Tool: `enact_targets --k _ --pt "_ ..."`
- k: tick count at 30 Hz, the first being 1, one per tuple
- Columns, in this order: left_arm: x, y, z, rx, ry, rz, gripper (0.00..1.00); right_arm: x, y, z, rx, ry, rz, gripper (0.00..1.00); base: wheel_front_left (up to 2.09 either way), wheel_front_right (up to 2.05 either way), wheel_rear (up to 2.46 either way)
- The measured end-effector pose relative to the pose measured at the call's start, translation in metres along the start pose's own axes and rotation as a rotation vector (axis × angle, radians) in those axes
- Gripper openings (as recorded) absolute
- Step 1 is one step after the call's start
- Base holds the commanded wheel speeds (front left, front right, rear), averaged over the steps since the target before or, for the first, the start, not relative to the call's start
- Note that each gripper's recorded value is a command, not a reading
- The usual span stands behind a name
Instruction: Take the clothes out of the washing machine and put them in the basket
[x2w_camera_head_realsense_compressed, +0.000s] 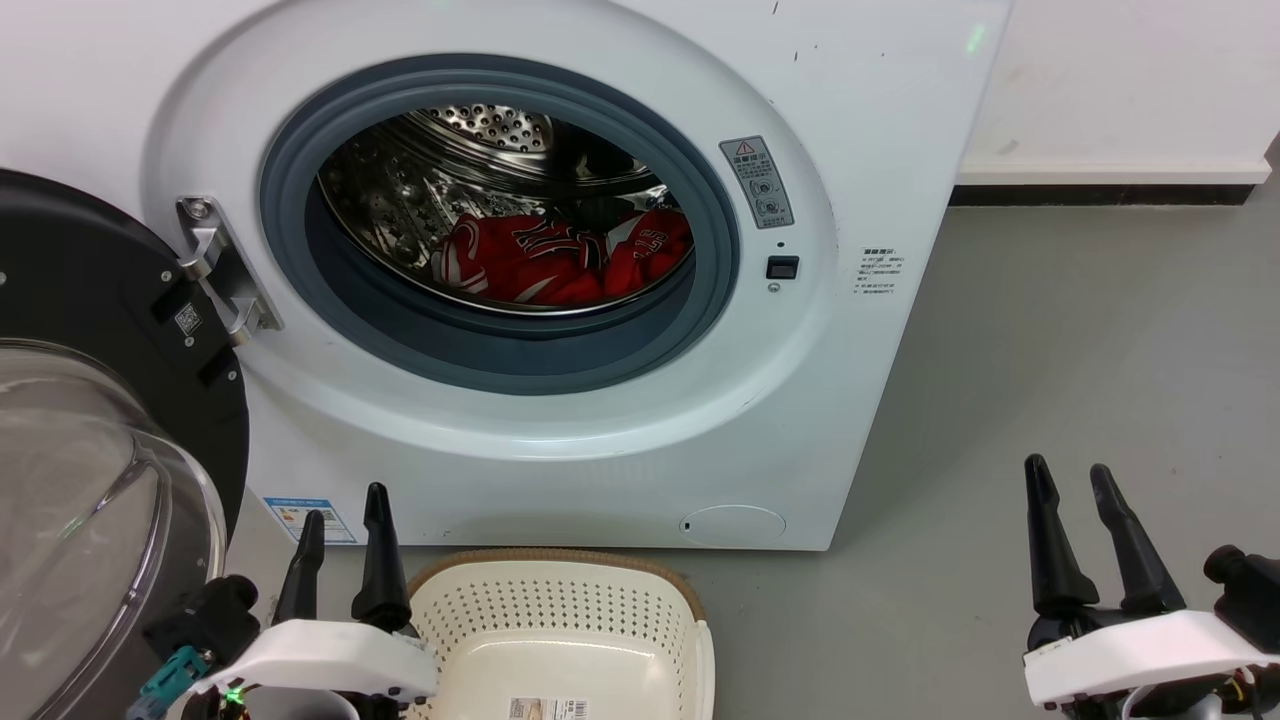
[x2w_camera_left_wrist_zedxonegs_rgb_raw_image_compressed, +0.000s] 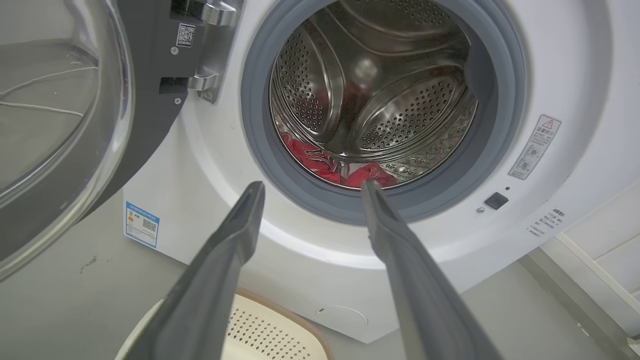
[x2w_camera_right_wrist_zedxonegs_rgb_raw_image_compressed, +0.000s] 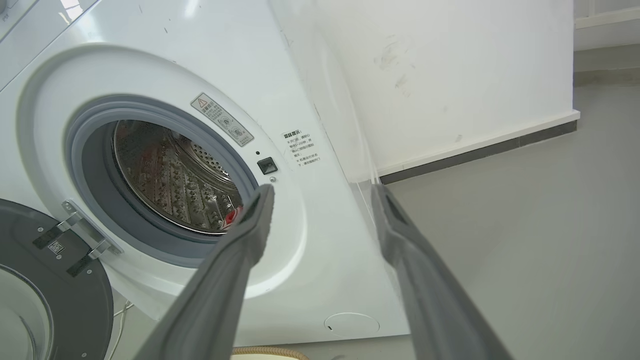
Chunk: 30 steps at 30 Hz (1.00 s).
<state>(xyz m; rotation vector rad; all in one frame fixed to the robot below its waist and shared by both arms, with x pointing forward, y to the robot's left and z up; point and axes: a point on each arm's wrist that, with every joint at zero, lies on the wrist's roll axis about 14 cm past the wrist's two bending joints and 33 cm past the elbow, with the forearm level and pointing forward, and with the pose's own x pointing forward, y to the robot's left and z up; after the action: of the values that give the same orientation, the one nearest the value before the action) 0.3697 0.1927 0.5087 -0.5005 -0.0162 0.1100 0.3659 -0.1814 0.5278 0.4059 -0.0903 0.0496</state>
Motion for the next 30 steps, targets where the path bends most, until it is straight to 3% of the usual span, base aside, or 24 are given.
enact_targets --k 30 --pt "-0.006 -0.011 0.007 0.287 -0.081 -0.047 1.0 -0.006 0.011 0.013 -0.296 -0.063 0.056 1.0 0.0 0.0 0.0"
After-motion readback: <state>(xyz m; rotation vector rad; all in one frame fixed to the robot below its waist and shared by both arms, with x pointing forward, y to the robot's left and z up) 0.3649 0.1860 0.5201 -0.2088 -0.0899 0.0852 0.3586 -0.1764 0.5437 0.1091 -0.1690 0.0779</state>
